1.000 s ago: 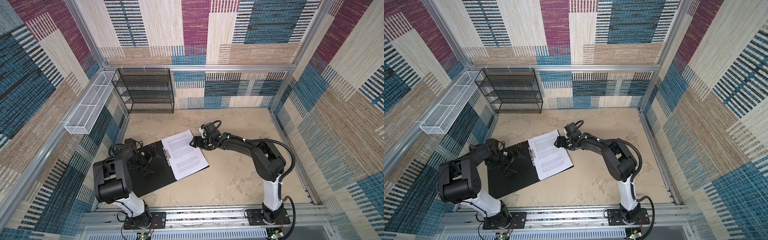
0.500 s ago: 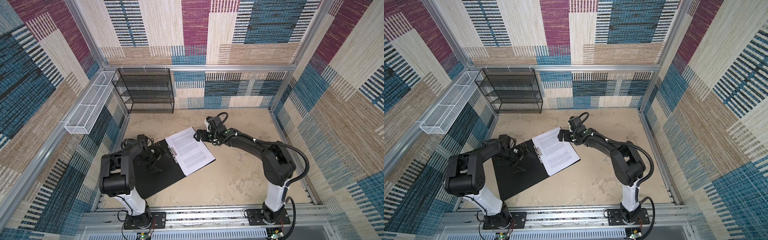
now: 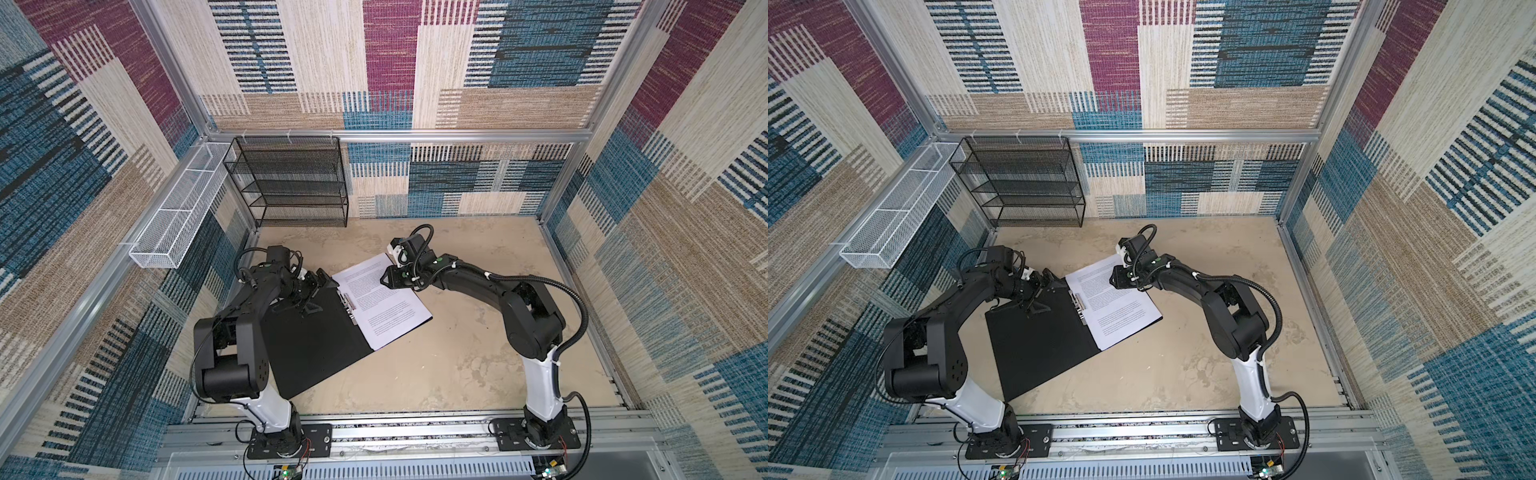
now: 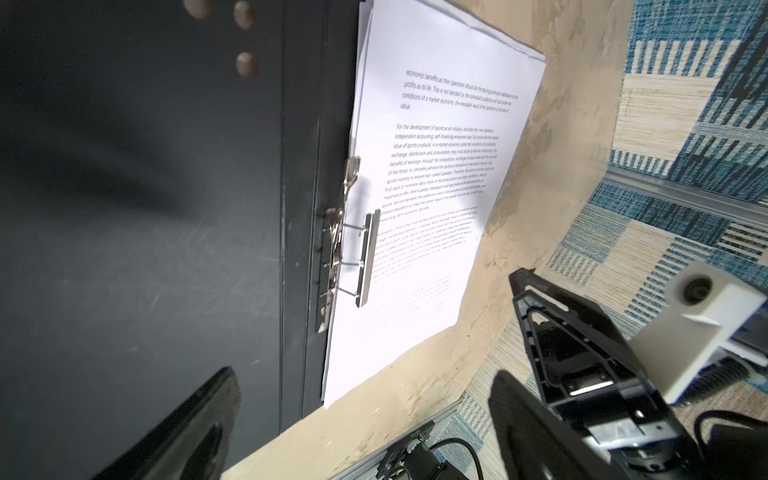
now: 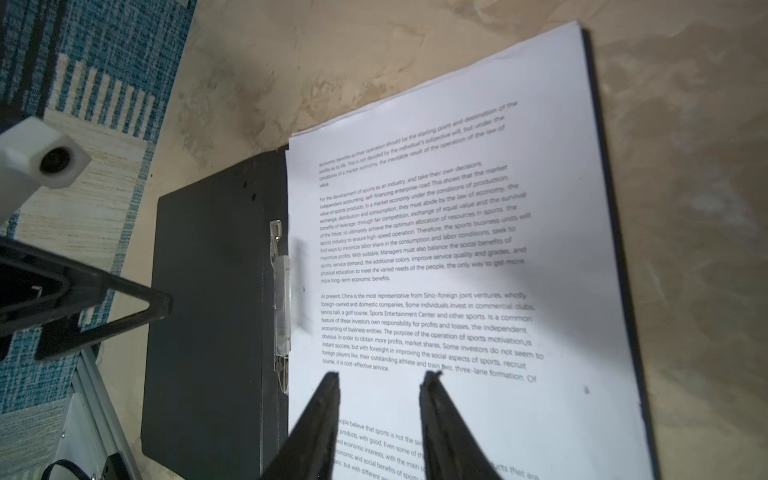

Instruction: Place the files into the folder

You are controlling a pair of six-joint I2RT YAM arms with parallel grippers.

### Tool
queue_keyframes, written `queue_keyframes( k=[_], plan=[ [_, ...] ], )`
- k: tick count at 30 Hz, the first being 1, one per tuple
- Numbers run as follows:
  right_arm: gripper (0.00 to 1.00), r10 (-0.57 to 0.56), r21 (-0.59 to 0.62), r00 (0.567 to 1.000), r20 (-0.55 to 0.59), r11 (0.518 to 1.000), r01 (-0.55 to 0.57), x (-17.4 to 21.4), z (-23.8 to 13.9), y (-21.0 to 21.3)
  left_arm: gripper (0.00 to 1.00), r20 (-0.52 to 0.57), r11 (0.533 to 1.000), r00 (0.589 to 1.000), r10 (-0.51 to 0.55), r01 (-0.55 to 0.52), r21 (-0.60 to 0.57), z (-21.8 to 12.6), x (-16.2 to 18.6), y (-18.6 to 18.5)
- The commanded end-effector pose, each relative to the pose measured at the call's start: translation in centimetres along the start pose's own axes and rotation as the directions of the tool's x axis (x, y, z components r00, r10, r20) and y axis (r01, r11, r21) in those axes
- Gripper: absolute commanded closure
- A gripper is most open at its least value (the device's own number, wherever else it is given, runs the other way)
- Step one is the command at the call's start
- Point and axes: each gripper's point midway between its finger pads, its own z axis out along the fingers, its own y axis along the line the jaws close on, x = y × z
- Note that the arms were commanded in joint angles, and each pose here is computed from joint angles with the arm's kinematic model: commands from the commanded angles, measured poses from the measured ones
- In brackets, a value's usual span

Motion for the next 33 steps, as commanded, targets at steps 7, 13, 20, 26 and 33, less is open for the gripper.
queue_keyframes(
  k=[7, 13, 20, 26, 33],
  plan=[
    [0.90, -0.054, -0.115, 0.993, -0.103, 0.992, 0.043, 1.2, 3.8, 2.4, 0.02, 0.029, 0.985, 0.998, 0.049, -0.053, 0.163, 2.2, -4.1, -3.2],
    [0.92, -0.054, -0.103, 0.987, -0.152, 0.994, 0.038, 2.5, 5.9, 2.0, 0.01, 0.013, 0.985, 0.999, 0.045, -0.047, 0.168, 4.1, -4.6, -2.2],
    [0.92, -0.036, -0.084, 0.980, -0.193, 0.996, 0.020, 4.4, 7.3, 0.9, 0.01, -0.001, 0.973, 0.998, 0.067, -0.065, 0.222, 5.4, -4.7, -2.2],
    [0.92, -0.017, -0.064, 0.974, -0.227, 0.998, 0.002, 5.7, 8.1, 0.0, 0.01, 0.008, 0.959, 0.997, 0.079, -0.079, 0.271, 5.9, -4.9, -2.9],
    [0.93, 0.007, -0.051, 0.965, -0.261, 0.998, -0.021, 7.2, 8.7, -0.8, 0.01, -0.006, 0.962, 0.998, 0.067, -0.063, 0.265, 6.9, -4.8, -2.4]
  ],
)
